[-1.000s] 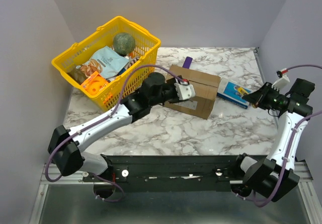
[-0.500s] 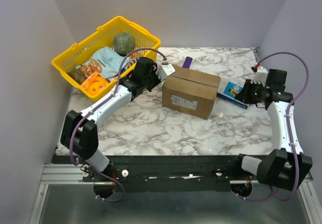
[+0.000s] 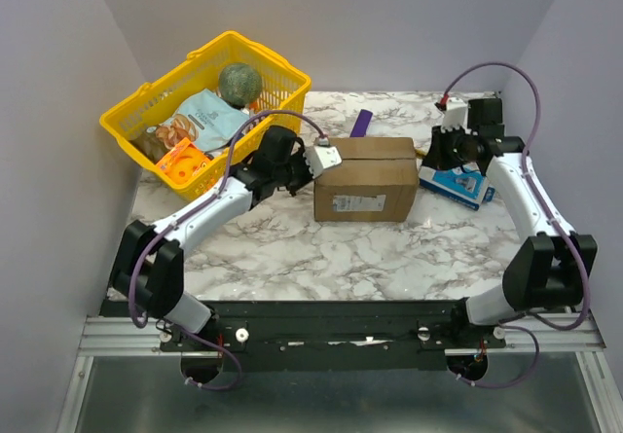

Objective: Unpack the express box

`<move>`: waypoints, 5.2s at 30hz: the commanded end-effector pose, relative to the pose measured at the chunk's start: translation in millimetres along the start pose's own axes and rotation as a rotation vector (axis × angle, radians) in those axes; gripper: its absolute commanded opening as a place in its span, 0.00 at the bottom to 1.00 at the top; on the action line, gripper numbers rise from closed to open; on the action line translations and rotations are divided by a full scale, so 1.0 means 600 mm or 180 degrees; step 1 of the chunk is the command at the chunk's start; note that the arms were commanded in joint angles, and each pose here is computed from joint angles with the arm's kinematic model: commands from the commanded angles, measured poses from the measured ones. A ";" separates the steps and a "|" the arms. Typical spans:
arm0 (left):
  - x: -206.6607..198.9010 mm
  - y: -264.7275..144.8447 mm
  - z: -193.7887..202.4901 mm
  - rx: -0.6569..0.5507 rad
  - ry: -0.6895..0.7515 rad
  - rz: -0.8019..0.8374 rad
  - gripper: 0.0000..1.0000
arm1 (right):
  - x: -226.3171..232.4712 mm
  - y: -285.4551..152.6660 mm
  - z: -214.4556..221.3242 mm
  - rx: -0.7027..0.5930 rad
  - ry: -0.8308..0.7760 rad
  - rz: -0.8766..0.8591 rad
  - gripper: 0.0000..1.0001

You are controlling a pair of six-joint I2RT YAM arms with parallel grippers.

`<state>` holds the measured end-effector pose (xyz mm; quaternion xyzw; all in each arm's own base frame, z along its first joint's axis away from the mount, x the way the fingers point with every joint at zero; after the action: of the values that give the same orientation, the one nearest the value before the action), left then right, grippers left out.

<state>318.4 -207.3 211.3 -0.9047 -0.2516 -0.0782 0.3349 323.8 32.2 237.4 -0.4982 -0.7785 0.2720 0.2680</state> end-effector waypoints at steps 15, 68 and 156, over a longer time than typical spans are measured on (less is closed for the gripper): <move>-0.056 -0.144 -0.124 -0.0993 0.0380 0.0314 0.31 | -0.069 0.070 -0.160 -0.0321 -0.0193 0.0521 0.01; -0.238 0.005 -0.197 -0.1334 0.0815 0.1791 0.27 | 0.064 0.205 -0.121 0.0335 -0.0524 -0.0234 0.00; -0.038 -0.134 -0.346 -0.1747 0.0814 0.1116 0.57 | 0.142 -0.201 -0.050 -0.0959 -0.2799 -0.1303 0.00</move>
<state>264.7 -264.0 402.6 -0.9685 -0.0669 -0.1871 0.1504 264.8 43.1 359.1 -0.3257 -0.8945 0.3012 -0.0562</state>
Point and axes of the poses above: each gripper's point midway between its finger pads, its own y axis out along the fingers, its own x axis along the line the jaws close on, z = x × y, the point moved 8 cm from there along -y, back along the fingers, and after that the axes turned 1 degree about y, right-handed, at the moved point
